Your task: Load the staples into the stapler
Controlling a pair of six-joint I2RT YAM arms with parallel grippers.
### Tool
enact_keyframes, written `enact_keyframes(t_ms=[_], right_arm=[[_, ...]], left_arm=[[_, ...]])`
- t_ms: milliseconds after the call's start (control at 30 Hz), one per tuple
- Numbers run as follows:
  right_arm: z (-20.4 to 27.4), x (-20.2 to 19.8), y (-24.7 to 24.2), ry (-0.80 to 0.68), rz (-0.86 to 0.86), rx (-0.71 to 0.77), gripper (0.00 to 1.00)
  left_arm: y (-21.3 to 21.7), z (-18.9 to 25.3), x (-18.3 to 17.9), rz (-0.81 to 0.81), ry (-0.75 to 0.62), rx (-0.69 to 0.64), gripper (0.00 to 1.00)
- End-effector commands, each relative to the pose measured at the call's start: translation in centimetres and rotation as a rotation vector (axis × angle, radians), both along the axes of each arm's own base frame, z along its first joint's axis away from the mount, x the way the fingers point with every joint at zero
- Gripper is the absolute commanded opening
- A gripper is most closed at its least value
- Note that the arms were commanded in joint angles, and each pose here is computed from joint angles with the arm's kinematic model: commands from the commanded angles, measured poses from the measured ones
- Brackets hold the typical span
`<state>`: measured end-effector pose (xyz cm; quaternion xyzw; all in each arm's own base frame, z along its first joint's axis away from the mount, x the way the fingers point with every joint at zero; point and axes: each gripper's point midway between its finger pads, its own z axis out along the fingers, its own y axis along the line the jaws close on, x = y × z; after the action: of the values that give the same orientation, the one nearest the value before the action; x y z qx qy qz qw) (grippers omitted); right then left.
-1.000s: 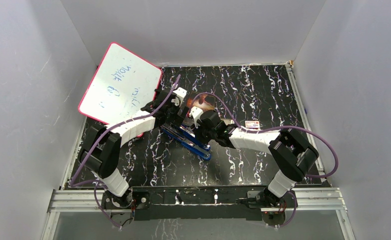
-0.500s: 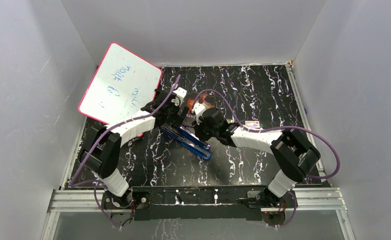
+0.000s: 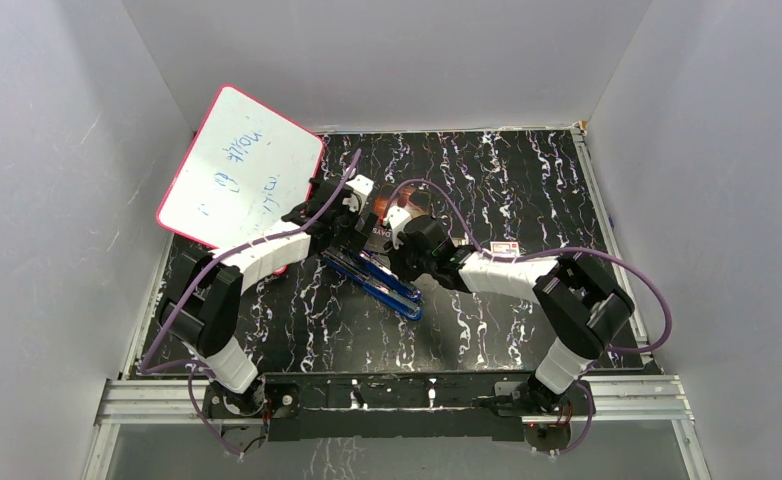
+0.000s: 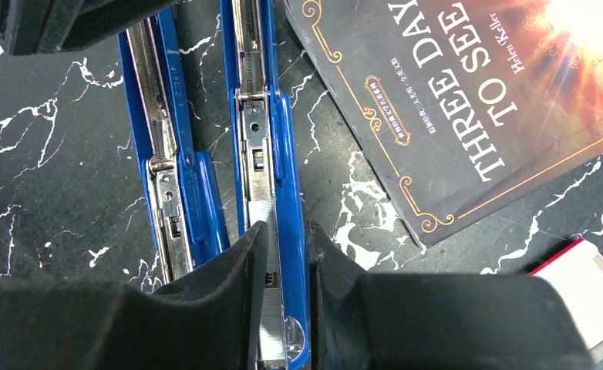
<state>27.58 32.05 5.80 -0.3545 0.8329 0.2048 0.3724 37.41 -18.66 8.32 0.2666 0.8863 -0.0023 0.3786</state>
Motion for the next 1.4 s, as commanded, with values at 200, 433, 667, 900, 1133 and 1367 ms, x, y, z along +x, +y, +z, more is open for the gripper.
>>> enact_keyframes(t_ms=[200,433,667,900,1133,1367], right_arm=[[0.9,1.2,1.1,-0.030,-0.005,0.040,0.32],[-0.1,0.5,0.2,-0.003,-0.014,-0.005,0.32],[-0.7,-0.8,-1.5,0.034,-0.013,-0.058,0.33],[-0.1,-1.7,-2.5,0.040,-0.016,-0.067,0.34],[2.8,-0.7,-1.8,-0.042,-0.020,0.002,0.35],[4.7,1.1,0.3,-0.124,-0.004,0.080,0.41]], left_arm=[[0.0,0.3,0.0,-0.003,-0.009,0.000,0.98],[0.0,0.2,0.0,-0.004,-0.008,0.002,0.98],[-0.1,0.2,0.1,-0.006,-0.008,-0.002,0.98],[-0.3,0.2,0.1,-0.006,-0.006,-0.009,0.98],[-0.6,0.6,0.1,-0.003,-0.007,-0.031,0.98],[-0.7,0.9,0.0,-0.004,-0.009,-0.046,0.98]])
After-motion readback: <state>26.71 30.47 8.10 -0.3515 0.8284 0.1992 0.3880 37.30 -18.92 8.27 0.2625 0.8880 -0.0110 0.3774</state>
